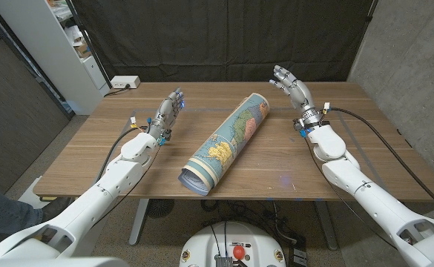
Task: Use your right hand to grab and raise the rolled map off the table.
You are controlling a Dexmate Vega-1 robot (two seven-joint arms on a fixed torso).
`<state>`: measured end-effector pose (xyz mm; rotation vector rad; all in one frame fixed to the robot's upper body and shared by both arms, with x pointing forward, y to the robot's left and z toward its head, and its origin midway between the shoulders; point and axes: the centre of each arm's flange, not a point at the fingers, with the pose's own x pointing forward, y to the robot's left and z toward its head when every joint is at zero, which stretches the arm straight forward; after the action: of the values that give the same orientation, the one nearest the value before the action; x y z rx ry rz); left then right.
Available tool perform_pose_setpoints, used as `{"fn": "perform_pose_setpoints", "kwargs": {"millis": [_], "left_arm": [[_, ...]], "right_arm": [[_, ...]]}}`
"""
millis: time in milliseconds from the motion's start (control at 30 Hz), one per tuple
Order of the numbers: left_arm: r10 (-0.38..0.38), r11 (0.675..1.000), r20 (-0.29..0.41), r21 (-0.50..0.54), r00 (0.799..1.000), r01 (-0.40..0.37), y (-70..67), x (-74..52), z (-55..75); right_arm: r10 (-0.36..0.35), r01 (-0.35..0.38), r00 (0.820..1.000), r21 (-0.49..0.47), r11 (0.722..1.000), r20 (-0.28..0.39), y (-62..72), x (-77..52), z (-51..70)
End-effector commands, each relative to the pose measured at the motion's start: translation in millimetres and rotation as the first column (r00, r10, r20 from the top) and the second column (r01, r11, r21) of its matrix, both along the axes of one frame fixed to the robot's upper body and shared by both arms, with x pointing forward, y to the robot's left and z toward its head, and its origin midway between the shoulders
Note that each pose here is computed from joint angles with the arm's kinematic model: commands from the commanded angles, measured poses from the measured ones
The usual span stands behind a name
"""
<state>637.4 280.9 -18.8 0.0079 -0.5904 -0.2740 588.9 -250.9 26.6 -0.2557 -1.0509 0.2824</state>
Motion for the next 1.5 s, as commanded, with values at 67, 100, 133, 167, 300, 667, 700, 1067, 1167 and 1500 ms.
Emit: {"fn": "perform_pose_setpoints", "kwargs": {"millis": [67,100,133,167,300,667,700,1067,1167,1500], "left_arm": [[-0.007,1.0,-0.004,0.006,1.0,0.007,1.5,0.8,-1.6],[-0.006,1.0,-0.004,0.007,1.0,0.006,1.6,0.8,-1.8],[-0.007,1.0,-0.004,0.007,1.0,0.007,1.7,0.8,-1.8],[-0.007,1.0,-0.004,0.007,1.0,0.007,2.1,0.7,-1.8],[-0.007,1.0,-0.002,0.008,1.0,0.007,3.6,0.4,-1.0],[-0.012,1.0,0.003,0.014,1.0,0.012,3.7,1.3,1.8],[-0.013,1.0,0.003,0.014,1.0,0.013,3.4,1.4,1.9],[-0.015,0.999,-0.004,0.029,1.0,0.015,0.1,1.2,2.3],[-0.011,0.999,-0.005,0.033,1.0,0.011,-0.3,0.7,2.8],[-0.007,0.999,-0.012,0.035,1.0,0.007,-1.7,0.8,1.7]], "right_arm": [[0.01,-0.009,0.999,-0.018,1.0,0.047,9.2,-1.0,0.4],[0.009,-0.008,0.999,-0.017,1.0,0.051,10.0,-1.3,0.4],[0.007,-0.006,0.998,-0.018,1.0,0.054,11.2,-1.9,0.9],[0.004,-0.002,0.998,-0.023,1.0,0.059,12.1,-2.4,1.3],[-0.007,0.009,0.997,-0.03,1.0,0.076,15.8,-4.6,2.9],[-0.047,0.058,0.99,-0.079,0.995,0.13,21.6,-11.5,9.3],[-0.049,0.06,0.99,-0.082,0.995,0.132,21.9,-11.8,9.6],[-0.098,0.126,0.974,-0.126,0.984,0.205,26.8,-15.9,5.6],[-0.103,0.132,0.971,-0.127,0.983,0.217,27.8,-15.9,4.8],[-0.138,0.174,0.956,-0.119,0.978,0.258,27.9,-16.6,3.2]]}}
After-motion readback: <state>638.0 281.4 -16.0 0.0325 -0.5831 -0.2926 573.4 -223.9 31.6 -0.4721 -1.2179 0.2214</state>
